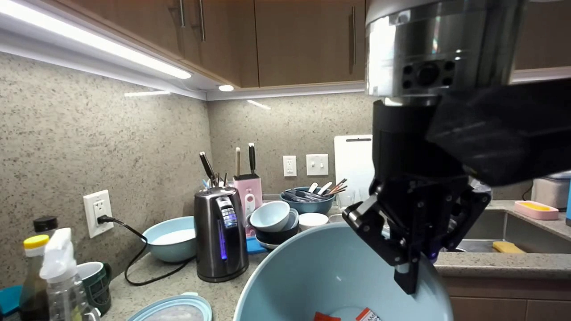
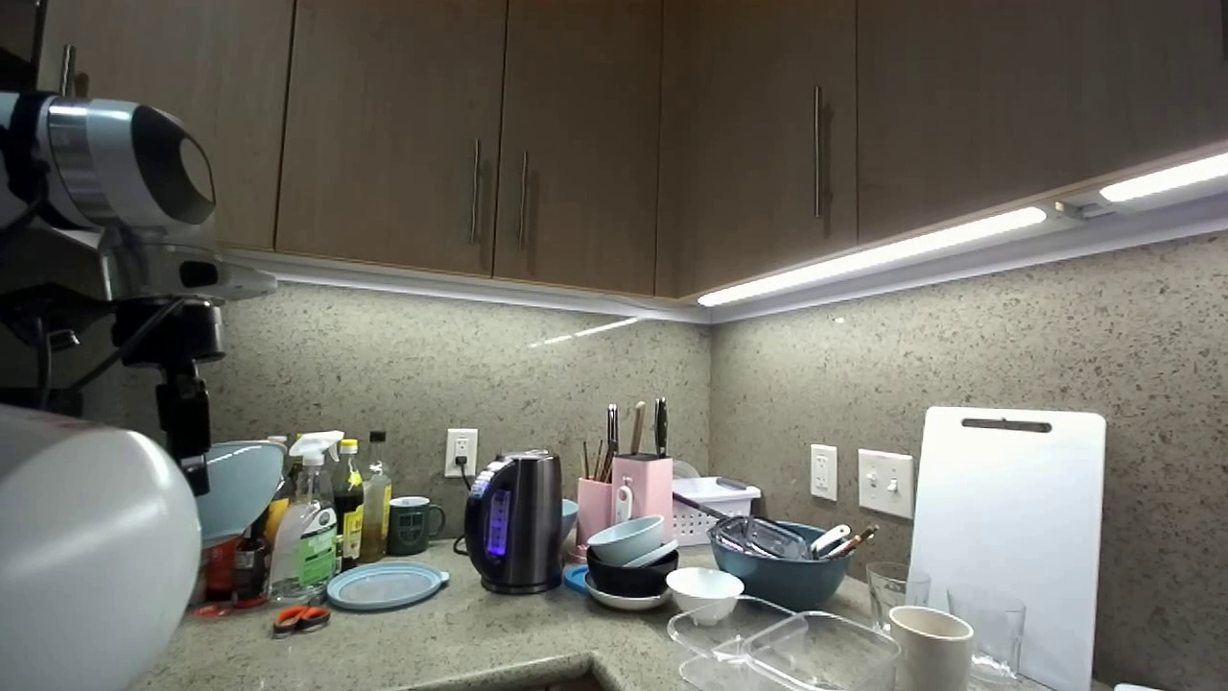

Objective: Move the bowl into the sink

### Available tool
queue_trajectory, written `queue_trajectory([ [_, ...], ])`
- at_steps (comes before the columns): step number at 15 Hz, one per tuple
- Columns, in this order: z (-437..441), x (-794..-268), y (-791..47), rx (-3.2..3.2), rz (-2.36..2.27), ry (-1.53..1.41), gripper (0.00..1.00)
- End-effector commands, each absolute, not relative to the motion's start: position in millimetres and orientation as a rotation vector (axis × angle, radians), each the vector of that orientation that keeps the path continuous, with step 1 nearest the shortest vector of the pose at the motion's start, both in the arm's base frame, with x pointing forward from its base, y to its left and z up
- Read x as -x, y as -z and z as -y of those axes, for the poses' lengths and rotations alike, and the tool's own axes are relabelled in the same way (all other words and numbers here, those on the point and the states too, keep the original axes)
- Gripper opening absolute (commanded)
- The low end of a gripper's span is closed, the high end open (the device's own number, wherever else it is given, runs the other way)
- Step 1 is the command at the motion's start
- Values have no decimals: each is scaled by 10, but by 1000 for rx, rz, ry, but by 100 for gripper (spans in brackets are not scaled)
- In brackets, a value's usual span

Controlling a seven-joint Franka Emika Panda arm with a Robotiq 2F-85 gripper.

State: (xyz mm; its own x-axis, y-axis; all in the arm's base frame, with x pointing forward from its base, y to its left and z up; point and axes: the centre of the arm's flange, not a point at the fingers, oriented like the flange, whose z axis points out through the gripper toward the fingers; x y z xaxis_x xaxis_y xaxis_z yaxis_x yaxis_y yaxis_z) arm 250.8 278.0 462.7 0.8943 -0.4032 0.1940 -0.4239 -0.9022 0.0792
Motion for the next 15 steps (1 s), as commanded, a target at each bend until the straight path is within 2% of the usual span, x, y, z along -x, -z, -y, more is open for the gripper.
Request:
queue_trajectory([
  [1,-2750,-2795,-4749,-2937,807,-429,4],
  [6,-1872,-3354,-5548,-2898,1182,-580,4],
  [10,-908,-3276,-5962,-2773,1564,-685,4],
  [15,-439,-3198,-6233,-2556,1957,-765,4],
])
